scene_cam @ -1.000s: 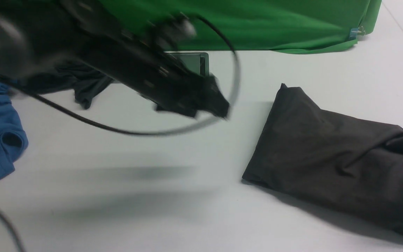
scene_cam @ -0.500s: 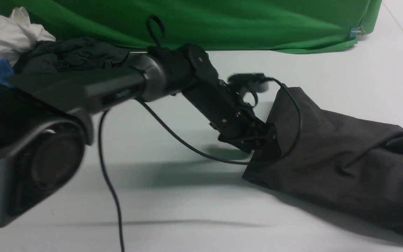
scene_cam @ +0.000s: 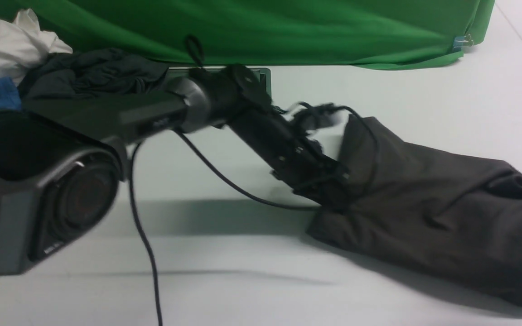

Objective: Fold a long-sleeved shirt on a white desktop.

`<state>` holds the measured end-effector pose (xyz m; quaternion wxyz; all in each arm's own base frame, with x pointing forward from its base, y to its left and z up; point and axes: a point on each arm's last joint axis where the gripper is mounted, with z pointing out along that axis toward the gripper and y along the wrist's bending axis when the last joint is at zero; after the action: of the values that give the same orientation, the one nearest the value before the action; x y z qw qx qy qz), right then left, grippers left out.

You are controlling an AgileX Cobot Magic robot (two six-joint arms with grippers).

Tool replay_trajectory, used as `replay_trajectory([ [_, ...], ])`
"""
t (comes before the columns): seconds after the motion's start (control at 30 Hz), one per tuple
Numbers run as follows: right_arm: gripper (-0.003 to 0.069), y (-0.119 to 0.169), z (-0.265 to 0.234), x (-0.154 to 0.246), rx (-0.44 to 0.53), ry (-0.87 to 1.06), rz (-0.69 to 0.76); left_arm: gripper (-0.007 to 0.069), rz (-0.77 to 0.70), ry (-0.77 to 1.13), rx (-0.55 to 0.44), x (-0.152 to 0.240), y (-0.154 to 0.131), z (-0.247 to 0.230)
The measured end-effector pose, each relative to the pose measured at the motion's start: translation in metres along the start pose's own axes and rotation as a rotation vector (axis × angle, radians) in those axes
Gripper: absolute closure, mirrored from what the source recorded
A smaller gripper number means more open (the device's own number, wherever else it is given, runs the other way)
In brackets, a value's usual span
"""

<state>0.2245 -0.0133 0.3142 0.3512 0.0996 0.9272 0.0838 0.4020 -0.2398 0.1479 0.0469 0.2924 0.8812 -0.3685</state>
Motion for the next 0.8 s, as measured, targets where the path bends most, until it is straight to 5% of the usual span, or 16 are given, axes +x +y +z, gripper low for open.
replay_trajectory([
  [0.13, 0.0151, 0.003, 0.0, -0.01, -0.008, 0.031, -0.013, 0.0542, -0.067, -0.053, -0.031, 0.011, 0.018, -0.042],
  [0.27, 0.0152, 0.009, 0.01, -0.029, -0.058, 0.069, -0.011, 0.0542, -0.231, -0.157, -0.136, 0.061, 0.045, -0.102],
  [0.47, 0.0152, 0.033, 0.047, -0.036, -0.181, 0.116, -0.083, 0.0542, -0.359, -0.218, -0.259, 0.132, 0.076, -0.128],
  [0.8, 0.0152, 0.109, 0.16, -0.067, -0.317, 0.271, -0.258, 0.0542, -0.359, -0.253, -0.277, 0.144, 0.087, -0.144],
])
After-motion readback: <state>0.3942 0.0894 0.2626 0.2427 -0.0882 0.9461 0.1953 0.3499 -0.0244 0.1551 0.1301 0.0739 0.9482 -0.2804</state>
